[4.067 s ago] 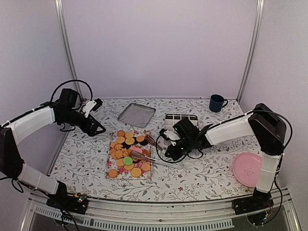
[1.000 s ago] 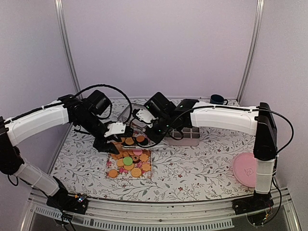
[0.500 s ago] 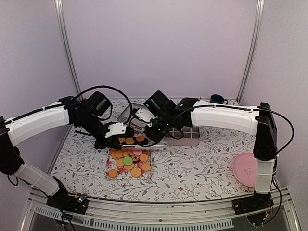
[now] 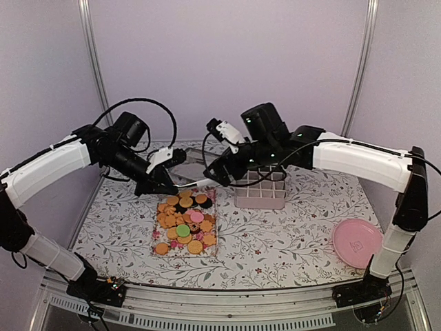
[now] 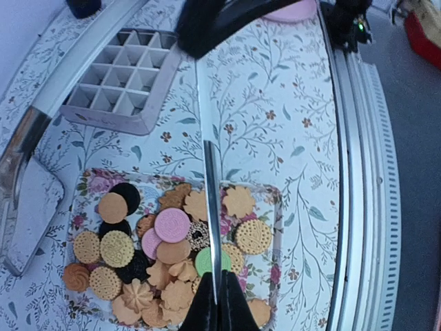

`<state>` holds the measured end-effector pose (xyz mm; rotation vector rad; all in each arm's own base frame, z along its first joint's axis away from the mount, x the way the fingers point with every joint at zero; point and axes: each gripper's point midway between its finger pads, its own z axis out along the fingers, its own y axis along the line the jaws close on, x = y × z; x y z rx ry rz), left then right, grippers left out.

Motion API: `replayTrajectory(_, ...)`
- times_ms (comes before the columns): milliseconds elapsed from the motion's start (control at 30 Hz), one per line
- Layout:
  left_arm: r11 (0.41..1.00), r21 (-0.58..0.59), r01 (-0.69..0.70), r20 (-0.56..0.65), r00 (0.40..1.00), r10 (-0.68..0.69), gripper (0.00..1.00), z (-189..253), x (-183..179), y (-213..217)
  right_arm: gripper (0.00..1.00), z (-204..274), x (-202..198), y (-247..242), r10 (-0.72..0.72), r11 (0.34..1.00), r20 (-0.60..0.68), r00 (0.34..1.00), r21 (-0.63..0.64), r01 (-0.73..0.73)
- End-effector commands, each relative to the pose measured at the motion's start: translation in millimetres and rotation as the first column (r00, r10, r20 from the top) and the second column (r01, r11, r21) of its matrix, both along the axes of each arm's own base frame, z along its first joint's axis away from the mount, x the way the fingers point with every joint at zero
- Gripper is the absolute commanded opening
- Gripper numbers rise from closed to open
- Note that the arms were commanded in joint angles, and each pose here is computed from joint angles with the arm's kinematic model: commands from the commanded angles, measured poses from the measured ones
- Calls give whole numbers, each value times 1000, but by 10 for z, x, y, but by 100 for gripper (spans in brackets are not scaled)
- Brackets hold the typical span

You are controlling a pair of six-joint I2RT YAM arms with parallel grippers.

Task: Pack the cookies
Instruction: Pass from the left arm to the right

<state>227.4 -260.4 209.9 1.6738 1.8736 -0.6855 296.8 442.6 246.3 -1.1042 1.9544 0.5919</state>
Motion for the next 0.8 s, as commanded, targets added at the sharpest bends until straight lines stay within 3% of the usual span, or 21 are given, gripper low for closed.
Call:
replayTrajectory(0, 972, -200, -121, -127, 987, 97, 0, 456, 277, -30, 99, 884, -85, -193, 42, 933, 10, 999, 357, -43)
replayTrajectory(267, 946, -295, -131, -208, 976, 71, 0, 664, 186, -76, 99, 923, -263, -578, 117, 801, -30, 993, 594, -76)
replayTrajectory(500, 925, -359, -120, -273, 962, 19, 0, 800, 64, -128, 99, 932, -325, -527, 176, 707, -23, 984, 699, -110)
replayTrajectory(767, 902, -421, -96, -332, 942, -54, 0, 910, -104, -163, 99, 884, -298, -402, 230, 656, -23, 973, 742, -138)
